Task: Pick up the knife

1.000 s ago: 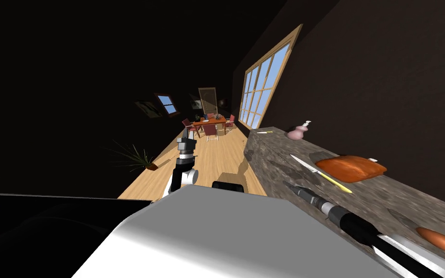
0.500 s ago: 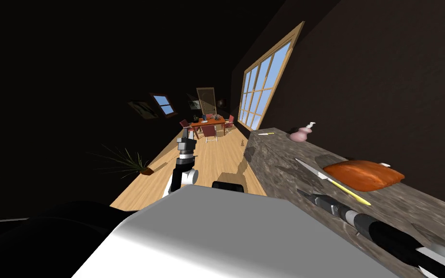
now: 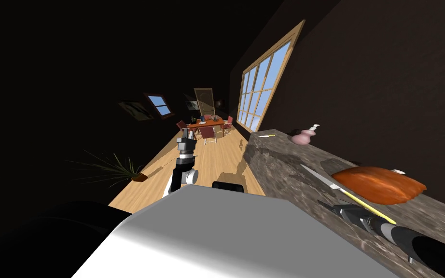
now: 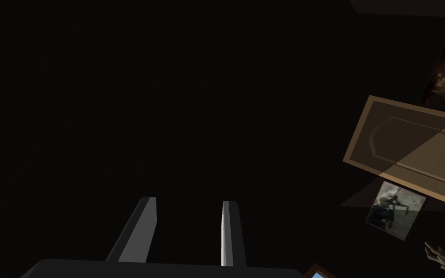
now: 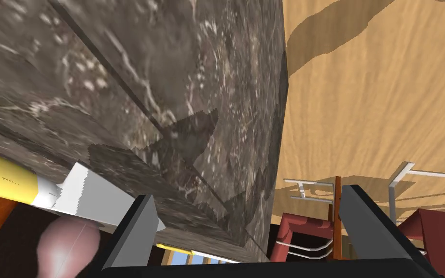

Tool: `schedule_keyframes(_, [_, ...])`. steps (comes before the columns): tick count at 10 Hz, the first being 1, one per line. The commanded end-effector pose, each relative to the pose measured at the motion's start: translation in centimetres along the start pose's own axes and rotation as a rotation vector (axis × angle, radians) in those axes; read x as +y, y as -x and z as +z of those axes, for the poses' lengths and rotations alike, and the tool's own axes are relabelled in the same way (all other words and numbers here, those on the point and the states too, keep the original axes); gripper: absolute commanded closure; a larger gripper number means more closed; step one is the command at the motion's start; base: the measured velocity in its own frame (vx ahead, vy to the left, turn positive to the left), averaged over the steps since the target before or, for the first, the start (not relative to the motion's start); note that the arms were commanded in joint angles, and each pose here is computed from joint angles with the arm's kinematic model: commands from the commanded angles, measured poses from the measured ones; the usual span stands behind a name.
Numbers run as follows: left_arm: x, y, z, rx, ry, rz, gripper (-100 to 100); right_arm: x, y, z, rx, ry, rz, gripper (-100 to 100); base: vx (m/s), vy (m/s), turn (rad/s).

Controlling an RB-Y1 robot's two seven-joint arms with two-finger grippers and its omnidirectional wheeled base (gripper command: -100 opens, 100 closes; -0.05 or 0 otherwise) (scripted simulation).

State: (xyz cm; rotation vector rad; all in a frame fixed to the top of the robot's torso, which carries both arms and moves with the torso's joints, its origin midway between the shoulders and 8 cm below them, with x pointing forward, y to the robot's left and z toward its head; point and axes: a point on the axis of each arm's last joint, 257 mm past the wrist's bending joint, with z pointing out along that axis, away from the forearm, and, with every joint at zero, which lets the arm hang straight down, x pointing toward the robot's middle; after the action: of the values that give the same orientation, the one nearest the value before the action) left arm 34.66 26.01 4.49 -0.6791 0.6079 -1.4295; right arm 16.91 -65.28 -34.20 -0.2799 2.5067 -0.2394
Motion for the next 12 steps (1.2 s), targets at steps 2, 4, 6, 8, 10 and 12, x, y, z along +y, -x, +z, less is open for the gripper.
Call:
schedule_keyframes(2, [0.0,0.0,0.0,0.000,0.000,0.000,0,-3.0,-1.0,-0.9,0.056,-0.045,-0.090,-100,0.121,0.007,-0.028])
schedule_keyframes(4, [0.0,0.0,0.0,0.000,0.000,0.000,0,-6.0,-2.0,-2.3,0.115,-0.088,-0.180,-100,0.142,-0.001,-0.051])
schedule_keyframes(6, [0.0,0.0,0.0,0.000,0.000,0.000,0,-8.4,-2.8,-3.6,0.166,-0.118,-0.250,-100,0.160,-0.031,-0.022])
schedule_keyframes(8, [0.0,0.0,0.0,0.000,0.000,0.000,0,-10.3,-3.5,-4.8,0.213,-0.142,-0.308,-100,0.138,-0.063,-0.022])
schedule_keyframes(10, [0.0,0.0,0.0,0.000,0.000,0.000,0,-10.0,-3.3,-4.7,0.203,-0.138,-0.299,0,0.027,-0.013,0.004])
schedule_keyframes(12, [0.0,0.0,0.0,0.000,0.000,0.000,0,-9.4,-4.9,-4.3,0.208,-0.150,-0.282,-100,0.018,-0.034,0.091])
